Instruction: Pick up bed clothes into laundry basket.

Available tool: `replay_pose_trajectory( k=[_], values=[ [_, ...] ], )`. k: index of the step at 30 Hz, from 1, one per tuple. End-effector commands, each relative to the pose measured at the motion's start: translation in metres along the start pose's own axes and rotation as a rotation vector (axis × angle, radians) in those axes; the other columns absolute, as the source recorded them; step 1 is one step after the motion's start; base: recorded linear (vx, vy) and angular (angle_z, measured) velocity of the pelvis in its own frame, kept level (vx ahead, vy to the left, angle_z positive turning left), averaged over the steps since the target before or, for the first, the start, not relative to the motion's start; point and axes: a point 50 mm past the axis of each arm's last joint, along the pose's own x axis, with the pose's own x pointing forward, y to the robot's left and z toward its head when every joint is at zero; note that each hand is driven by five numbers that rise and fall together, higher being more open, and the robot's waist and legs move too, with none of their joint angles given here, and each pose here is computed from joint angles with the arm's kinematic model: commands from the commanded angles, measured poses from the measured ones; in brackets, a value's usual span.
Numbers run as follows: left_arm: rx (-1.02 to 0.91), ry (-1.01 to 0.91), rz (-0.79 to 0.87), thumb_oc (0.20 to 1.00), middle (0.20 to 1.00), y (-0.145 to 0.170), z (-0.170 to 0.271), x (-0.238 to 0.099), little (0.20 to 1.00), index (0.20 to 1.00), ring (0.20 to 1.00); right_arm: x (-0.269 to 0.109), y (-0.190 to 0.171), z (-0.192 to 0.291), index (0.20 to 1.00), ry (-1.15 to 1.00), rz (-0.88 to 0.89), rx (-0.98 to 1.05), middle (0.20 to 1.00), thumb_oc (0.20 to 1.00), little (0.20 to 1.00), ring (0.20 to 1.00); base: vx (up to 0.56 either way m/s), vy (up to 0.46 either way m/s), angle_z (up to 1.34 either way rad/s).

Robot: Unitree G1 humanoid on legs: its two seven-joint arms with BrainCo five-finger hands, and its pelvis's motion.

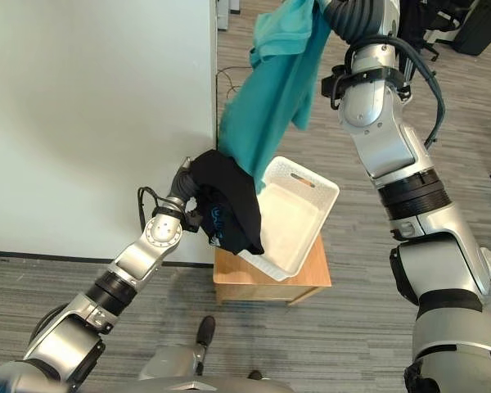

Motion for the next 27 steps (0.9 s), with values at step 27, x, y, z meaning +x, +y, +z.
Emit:
replay_pose_trajectory(
  k=[27],
  values=[
    [-0.126, -0.071, -0.020, 0.200, 0.200, -0.031, 0.020, 0.006, 0.200, 0.200, 0.200, -0.179, 0.070, -0.105, 0.200, 0.494, 0.400, -0.199, 0.200, 0.200, 0.200, 0.200, 0.00, 0.006, 0.02]
  ],
)
